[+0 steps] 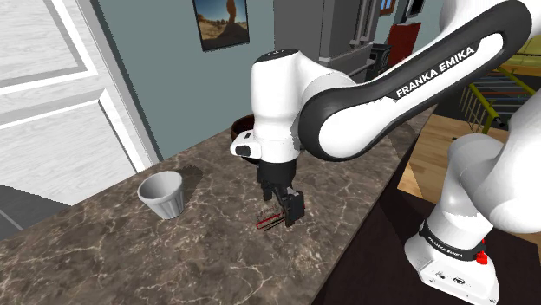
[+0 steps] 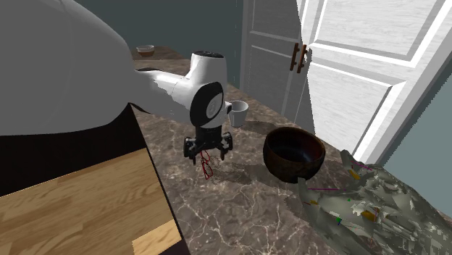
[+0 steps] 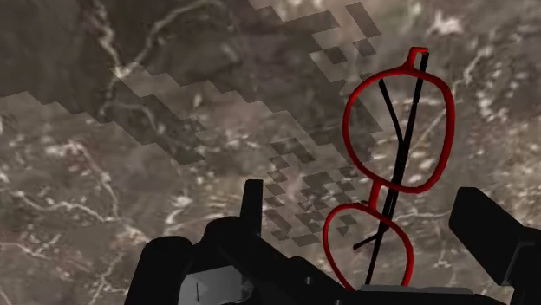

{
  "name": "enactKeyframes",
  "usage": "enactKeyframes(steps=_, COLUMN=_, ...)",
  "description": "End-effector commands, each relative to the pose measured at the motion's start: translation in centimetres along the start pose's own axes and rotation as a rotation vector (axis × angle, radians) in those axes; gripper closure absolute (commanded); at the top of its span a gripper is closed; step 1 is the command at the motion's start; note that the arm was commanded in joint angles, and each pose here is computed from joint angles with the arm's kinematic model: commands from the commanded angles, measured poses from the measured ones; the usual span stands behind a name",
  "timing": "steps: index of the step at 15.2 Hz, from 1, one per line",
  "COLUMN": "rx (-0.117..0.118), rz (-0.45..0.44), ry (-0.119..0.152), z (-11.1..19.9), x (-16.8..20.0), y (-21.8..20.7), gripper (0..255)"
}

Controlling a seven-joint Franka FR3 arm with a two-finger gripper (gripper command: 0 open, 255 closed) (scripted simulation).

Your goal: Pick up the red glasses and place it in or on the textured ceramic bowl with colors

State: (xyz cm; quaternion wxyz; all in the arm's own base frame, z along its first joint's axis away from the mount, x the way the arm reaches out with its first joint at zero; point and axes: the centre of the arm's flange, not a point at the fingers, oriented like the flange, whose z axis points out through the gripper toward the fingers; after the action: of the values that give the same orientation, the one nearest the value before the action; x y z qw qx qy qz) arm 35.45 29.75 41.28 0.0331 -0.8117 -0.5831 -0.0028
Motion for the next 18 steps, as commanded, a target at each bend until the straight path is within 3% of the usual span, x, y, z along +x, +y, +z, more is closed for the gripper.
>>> enactKeyframes(steps=1, rx=0.000, rz=0.000, ry=0.000, z=0.35, x=-0.07, y=-0.01, gripper=0)
enactKeyframes(steps=7, rx=0.000, rz=0.000, ry=0.000, z=0.34, x=-0.08, y=-0.01, gripper=0)
enactKeyframes(steps=8, rx=0.000, rz=0.000, ry=0.000, z=0.34, x=-0.08, y=-0.01, gripper=255)
enactKeyframes(steps=18, rx=0.000, rz=0.000, ry=0.000, z=-0.18, x=-0.05, y=-0.04, gripper=255)
